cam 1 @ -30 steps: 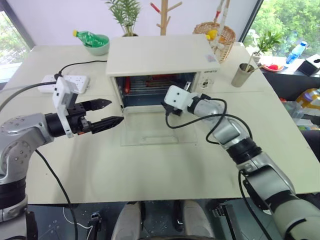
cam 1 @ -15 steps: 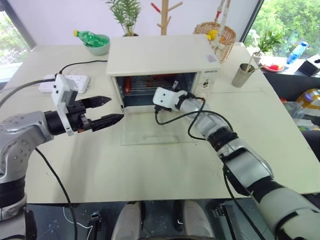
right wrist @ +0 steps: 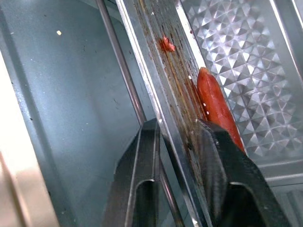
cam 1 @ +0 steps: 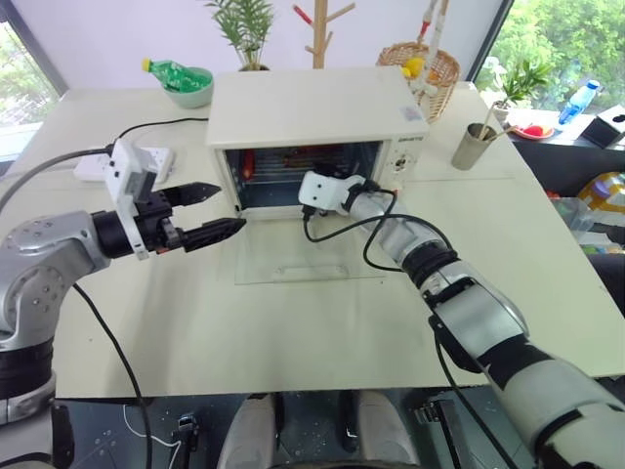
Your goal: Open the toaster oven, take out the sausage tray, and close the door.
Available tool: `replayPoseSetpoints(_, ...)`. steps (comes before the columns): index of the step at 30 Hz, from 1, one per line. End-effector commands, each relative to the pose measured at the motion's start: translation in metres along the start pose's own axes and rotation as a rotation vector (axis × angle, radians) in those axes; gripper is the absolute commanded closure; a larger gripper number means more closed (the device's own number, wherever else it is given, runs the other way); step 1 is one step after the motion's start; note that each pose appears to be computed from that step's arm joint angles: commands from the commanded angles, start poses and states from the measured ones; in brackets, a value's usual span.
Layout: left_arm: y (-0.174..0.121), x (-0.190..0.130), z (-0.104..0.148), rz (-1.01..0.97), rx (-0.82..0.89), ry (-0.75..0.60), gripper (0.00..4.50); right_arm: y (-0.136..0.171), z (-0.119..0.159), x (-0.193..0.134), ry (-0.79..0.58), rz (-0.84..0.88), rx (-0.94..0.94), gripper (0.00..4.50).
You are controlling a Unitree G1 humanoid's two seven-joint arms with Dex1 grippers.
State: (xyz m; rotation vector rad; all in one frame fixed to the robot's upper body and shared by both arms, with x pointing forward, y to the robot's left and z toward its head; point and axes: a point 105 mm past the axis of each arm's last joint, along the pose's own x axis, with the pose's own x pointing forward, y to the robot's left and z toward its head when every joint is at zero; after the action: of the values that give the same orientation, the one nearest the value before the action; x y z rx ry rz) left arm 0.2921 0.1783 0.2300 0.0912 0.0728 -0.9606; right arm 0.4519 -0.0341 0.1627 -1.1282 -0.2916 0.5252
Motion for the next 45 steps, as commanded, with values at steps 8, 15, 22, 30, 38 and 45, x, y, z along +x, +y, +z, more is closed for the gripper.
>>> replayPoseSetpoints(8, 0.001, 0.004, 0.010, -0.015, 0.040, -0.025, 0.00, -0.012, 0.015, -0.002, -0.073, -0.044, -0.027, 4.03)
replayPoseSetpoints(15, 0.002, 0.005, 0.010, -0.020, 0.040, -0.027, 0.00, -0.012, 0.015, -0.003, -0.074, -0.052, -0.047, 4.49)
replayPoseSetpoints(22, 0.006, 0.009, 0.010, -0.028, 0.040, -0.032, 0.00, -0.009, 0.018, -0.012, -0.102, -0.059, -0.064, 4.49)
replayPoseSetpoints(30, 0.018, 0.018, 0.011, -0.042, 0.042, -0.041, 0.00, -0.014, 0.029, -0.027, -0.139, -0.092, -0.093, 4.49)
replayPoseSetpoints(38, 0.037, 0.026, 0.012, -0.049, 0.057, -0.031, 0.00, -0.020, 0.040, -0.044, -0.160, -0.116, -0.098, 4.49)
replayPoseSetpoints(45, 0.044, 0.031, 0.013, -0.068, 0.071, -0.027, 0.00, -0.013, 0.045, -0.066, -0.179, -0.080, -0.114, 4.49)
